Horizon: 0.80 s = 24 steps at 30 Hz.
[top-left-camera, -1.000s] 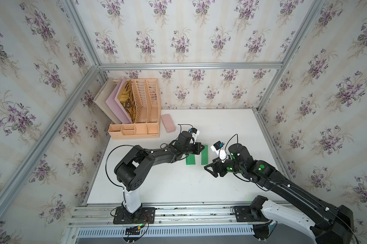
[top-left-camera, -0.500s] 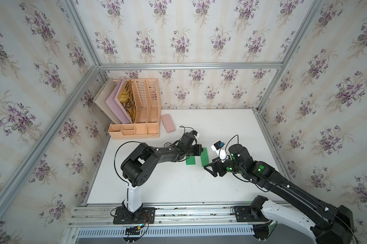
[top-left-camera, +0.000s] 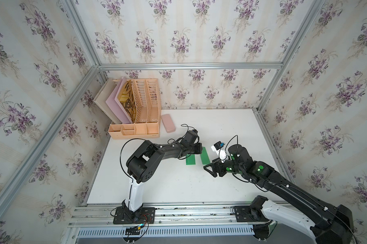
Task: Fold the square paper along the opposite sides
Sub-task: Place the paper at the center of the board.
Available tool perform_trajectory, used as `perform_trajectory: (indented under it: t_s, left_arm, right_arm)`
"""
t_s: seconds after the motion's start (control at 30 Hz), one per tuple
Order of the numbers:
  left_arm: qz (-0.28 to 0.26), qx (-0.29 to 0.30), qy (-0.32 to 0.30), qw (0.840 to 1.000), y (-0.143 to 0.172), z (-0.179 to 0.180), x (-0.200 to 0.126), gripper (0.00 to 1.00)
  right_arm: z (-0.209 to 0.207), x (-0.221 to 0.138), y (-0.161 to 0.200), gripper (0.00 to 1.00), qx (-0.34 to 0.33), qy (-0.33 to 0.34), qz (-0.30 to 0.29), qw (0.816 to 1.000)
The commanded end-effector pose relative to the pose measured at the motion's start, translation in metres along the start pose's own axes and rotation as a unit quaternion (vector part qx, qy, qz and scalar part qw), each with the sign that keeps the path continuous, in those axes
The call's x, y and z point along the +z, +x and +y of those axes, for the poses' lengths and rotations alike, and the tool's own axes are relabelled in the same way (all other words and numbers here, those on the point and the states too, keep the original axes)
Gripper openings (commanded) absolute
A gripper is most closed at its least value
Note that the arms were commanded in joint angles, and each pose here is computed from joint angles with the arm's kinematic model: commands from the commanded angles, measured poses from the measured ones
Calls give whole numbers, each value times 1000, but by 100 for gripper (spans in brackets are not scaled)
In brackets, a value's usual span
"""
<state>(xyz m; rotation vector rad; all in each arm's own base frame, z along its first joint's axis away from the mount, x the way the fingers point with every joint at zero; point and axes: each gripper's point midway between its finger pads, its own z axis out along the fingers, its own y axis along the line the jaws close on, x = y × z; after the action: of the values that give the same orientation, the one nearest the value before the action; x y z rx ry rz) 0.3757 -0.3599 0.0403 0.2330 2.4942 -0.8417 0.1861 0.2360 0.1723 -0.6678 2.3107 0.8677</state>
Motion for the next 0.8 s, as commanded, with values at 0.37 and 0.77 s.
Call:
perform_trajectory:
  t_s: [0.37, 0.77]
  left_arm:
    - [18, -4, -48, 999, 2, 15, 1, 43]
    - [-23, 32, -64, 997, -32, 3, -16, 65]
  right_arm:
    - [3, -1, -1, 82, 1, -8, -5, 1000]
    - [5, -2, -3, 83, -1, -15, -12, 1000]
